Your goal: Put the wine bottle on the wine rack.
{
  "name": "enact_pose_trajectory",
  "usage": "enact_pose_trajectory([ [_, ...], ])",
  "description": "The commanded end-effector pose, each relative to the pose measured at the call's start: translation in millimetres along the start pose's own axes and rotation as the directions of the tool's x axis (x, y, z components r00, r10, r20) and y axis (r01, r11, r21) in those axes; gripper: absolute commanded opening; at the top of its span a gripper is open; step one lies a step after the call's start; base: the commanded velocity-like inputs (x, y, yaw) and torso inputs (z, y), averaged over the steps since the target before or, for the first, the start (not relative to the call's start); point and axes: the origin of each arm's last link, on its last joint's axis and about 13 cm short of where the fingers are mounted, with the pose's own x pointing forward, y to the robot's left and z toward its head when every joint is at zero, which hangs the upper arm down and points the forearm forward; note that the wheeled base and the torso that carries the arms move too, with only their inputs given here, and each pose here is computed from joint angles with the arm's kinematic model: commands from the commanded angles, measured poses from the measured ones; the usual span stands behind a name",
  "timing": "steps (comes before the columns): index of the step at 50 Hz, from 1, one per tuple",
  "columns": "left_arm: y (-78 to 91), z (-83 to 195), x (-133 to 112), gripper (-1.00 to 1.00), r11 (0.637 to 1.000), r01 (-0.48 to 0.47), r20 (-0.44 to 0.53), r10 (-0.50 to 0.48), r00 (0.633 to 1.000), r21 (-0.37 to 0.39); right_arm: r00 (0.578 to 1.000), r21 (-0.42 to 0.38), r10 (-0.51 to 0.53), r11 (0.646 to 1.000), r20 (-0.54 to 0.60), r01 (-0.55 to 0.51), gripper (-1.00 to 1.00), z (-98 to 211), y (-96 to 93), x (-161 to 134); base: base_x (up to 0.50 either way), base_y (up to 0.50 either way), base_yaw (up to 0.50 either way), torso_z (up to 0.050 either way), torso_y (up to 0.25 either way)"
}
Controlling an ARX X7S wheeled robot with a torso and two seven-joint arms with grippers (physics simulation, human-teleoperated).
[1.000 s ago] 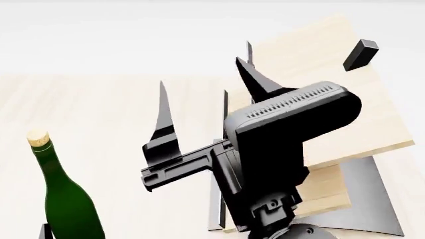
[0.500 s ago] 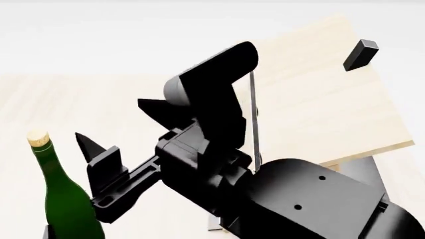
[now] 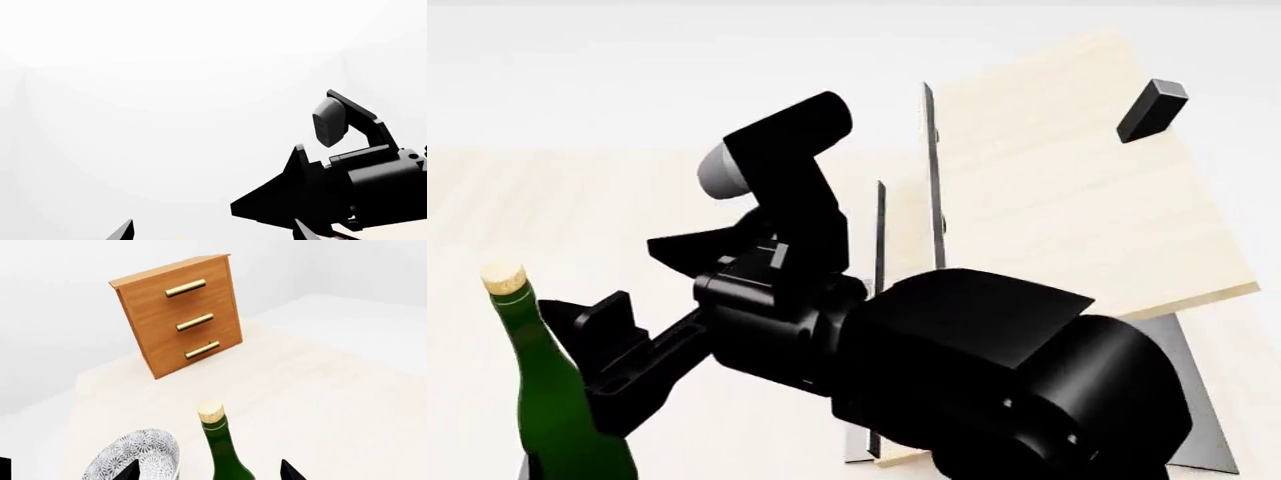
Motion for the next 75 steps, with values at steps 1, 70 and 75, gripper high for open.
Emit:
enact_pose_trajectory([
  [1, 0.0, 0, 0, 1.0, 1.0, 0.001, -0.002, -0.001, 1.0, -0.003, 0.998, 0.015, 0.034, 0.999, -0.045, -0.033, 1.0, -2, -7.2, 17, 0.0, 0.0, 0.0, 0.0, 0.0],
  [70, 0.6, -1, 0, 1.0, 1.0, 0.003, -0.002, -0.003, 1.0, -0.013, 0.998, -0.034, 0.019, 0.999, 0.057, -0.017, 1.0, -28, -5.7, 98, 0.0, 0.0, 0.0, 0.0, 0.0],
  [75, -0.4, -1, 0, 1.0, 1.0, 0.008, -0.003, -0.008, 1.0, -0.016, 0.998, -0.027, -0.003, 1.0, 0.061, 0.005, 1.0, -33, -9.9, 103, 0.0, 0.0, 0.0, 0.0, 0.0],
])
